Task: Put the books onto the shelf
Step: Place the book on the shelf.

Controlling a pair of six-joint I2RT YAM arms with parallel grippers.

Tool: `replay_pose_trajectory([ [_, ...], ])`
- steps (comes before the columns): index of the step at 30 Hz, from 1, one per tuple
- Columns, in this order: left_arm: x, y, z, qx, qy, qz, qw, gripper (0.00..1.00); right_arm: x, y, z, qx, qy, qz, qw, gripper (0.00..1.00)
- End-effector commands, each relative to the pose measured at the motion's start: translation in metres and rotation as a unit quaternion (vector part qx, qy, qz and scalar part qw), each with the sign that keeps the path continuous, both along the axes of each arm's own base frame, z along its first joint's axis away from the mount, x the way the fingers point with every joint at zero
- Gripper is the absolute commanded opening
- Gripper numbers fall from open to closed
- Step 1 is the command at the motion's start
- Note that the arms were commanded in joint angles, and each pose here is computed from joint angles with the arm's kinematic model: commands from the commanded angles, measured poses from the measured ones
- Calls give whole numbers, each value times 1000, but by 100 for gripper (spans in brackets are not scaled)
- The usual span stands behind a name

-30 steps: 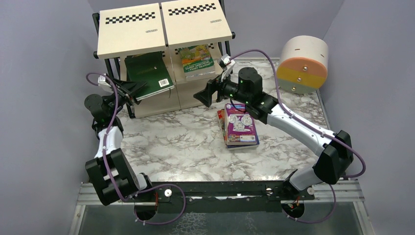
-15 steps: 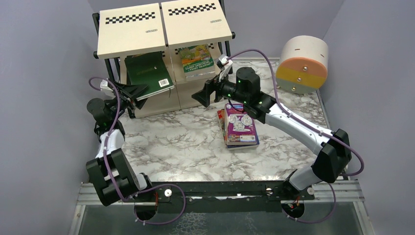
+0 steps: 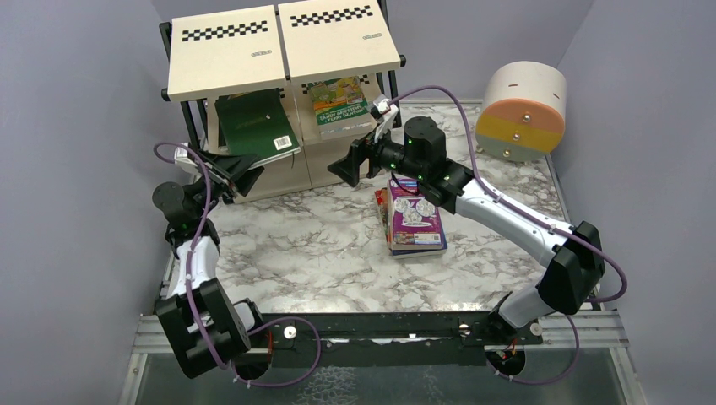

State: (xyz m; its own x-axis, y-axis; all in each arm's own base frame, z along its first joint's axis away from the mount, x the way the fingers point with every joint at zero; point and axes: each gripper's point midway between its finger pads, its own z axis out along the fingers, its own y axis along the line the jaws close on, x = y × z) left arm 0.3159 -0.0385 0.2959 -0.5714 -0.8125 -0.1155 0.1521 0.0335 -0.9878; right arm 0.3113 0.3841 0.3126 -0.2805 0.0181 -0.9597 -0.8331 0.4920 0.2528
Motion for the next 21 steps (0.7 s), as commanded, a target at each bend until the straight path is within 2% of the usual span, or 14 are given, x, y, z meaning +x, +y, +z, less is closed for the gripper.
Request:
replay_pose_trajectory([
  [1,-9,-2,6,7,-23,7,1000,49,4,6,13,7,-22,-4,1000,92],
  [7,-13,-3,5,4,-23,13,1000,32,3,5,13,7,-23,-3,1000,92],
  [9,-12,-3,5,3,-22,13,1000,30,2,5,13,7,-23,-3,1000,92],
  [21,-9,0,9,3,-26,16,1000,29,1,4,12,5,-23,-5,1000,92],
])
